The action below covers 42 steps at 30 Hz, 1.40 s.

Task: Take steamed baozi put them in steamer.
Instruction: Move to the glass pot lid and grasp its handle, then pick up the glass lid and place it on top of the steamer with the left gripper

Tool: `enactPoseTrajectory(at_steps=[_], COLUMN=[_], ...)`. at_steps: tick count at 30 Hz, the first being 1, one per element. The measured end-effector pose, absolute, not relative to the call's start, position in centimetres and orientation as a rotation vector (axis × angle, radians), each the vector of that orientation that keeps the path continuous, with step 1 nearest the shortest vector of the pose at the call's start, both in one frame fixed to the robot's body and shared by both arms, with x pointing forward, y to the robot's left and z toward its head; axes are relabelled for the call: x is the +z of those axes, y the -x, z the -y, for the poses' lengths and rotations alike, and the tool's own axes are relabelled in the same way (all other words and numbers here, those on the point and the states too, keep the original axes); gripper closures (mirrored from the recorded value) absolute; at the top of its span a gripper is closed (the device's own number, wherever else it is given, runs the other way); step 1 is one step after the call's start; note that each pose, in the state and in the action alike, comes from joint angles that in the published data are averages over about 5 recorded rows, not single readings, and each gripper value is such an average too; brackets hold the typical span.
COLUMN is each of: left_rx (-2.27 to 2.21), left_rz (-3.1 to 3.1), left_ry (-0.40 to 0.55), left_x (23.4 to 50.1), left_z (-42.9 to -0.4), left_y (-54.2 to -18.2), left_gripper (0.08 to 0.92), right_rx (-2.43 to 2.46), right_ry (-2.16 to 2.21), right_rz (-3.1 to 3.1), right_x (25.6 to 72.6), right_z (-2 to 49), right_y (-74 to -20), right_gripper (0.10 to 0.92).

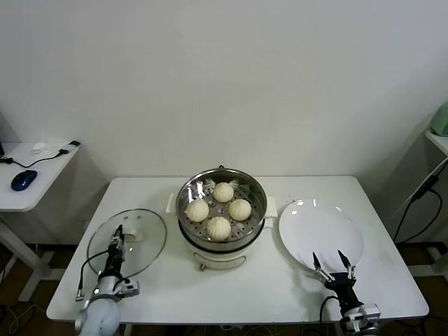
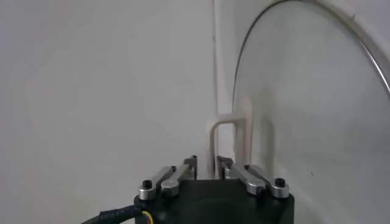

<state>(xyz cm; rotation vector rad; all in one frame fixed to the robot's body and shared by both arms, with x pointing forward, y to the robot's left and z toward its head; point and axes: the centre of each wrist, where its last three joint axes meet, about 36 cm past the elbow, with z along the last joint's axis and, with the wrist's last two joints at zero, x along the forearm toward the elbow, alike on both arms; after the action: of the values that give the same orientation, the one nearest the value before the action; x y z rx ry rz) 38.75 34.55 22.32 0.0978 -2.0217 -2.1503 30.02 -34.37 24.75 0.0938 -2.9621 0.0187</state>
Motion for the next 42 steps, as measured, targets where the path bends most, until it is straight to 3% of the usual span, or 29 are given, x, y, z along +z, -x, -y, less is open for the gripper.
enactPoseTrajectory(at_steps=[5, 12, 18, 24, 34, 42], left_rx=[-2.146, -2.130, -2.082, -2.019, -1.971, -1.934], left_rz=[2.047, 2.076, 2.101, 2.101, 2.171, 2.240], left_ry=[-0.101, -0.128, -0.177, -0.253, -0.358, -0.306], left_x=[22.3, 23.9, 27.6, 33.0, 41.8, 44.0], left_z=[-34.7, -35.6, -36.5, -36.3, -29.4, -21.3], left_y=[-39.0, -38.8, -38.3, -37.9, -37.8, -37.6], left_gripper=[0.861, 0.866, 0.866, 0.866, 0.866, 0.866], right_rx=[0.018, 0.019, 0.042, 0.073, 0.130, 0.147], right_ry=[-0.085, -0.072, -0.057, -0.027, -0.008, -0.027], right_rz=[2.963, 2.966, 2.971, 2.976, 2.958, 2.947], right_x=[25.0, 25.6, 26.5, 27.6, 28.3, 28.0], right_z=[34.4, 34.6, 35.1, 34.9, 34.3, 34.0], right_y=[-29.8, -29.4, -29.5, -30.0, -30.3, -29.9], right_gripper=[0.200, 0.200, 0.200, 0.200, 0.200, 0.200])
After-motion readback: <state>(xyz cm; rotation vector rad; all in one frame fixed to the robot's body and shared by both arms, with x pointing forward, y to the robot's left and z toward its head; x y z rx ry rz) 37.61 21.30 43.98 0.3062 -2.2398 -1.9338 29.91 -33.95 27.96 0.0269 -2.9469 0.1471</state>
